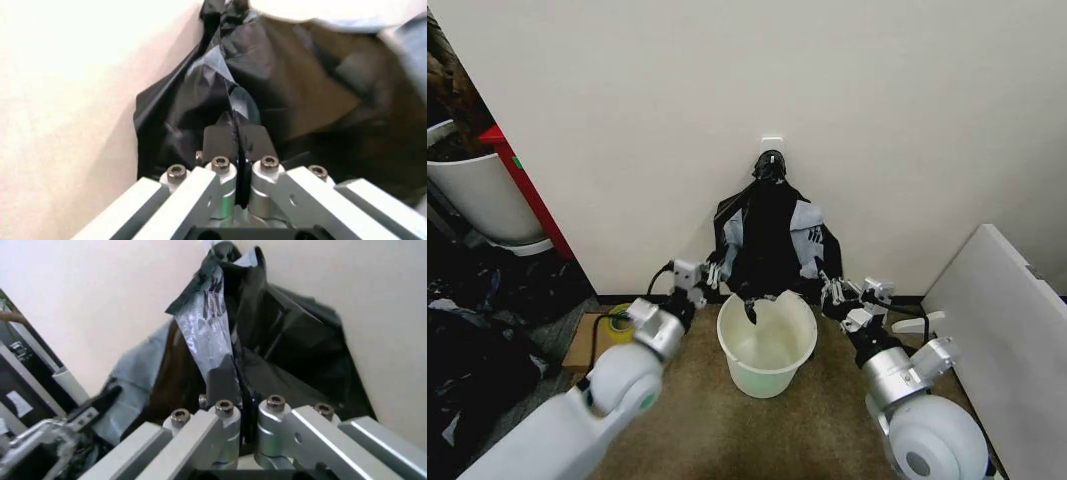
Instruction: Place the garbage bag over the trash bin.
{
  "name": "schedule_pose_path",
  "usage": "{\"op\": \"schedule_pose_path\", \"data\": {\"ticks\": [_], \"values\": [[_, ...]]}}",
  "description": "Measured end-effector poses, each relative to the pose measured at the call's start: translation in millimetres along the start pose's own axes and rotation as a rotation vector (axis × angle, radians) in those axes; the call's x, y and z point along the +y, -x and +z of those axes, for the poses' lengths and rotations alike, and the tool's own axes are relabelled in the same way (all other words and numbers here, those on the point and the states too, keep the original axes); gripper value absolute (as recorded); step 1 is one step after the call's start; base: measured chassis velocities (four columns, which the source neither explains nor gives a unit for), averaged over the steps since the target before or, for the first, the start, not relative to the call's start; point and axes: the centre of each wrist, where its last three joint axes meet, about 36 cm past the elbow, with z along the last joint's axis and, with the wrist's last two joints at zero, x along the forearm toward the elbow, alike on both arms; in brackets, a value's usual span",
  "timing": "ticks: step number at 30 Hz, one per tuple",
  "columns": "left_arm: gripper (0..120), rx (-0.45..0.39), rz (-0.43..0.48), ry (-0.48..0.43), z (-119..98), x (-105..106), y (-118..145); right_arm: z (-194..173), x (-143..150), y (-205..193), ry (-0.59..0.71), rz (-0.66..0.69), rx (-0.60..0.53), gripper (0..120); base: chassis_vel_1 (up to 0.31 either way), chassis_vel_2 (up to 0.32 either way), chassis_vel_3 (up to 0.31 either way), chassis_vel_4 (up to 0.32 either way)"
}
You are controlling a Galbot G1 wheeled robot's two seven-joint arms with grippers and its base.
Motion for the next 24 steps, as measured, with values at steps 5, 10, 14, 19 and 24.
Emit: {"op": "schedule_pose_path", "data": {"ticks": [5,10,14,19,24], "values": [[0,-0.038,0.029,-0.018,-21.8,-15.1,-15.6,-1.5,9.9,-8.7,0.038,-0.004,0.004,0,0.0,0.0,0.0,0.0],[0,-0.055,0.061,-0.055,-36.1,-26.8,-23.9,-5.8,15.0,-19.1,0.06,0.001,0.012,0,0.0,0.0,0.0,0.0],[0,-0.029,0.062,-0.08,-29.1,-31.1,-26.5,-2.5,12.6,-27.2,0.067,0.027,0.028,0,0.0,0.0,0.0,0.0],[0,0.009,0.052,-0.111,-14.9,-35.2,-27.7,3.0,7.7,-32.6,0.067,0.058,0.037,0,0.0,0.0,0.0,0.0],[0,0.068,0.04,-0.146,4.2,-40.9,-32.2,9.5,1.9,-39.0,0.07,0.083,0.054,0,0.0,0.0,0.0,0.0]]}}
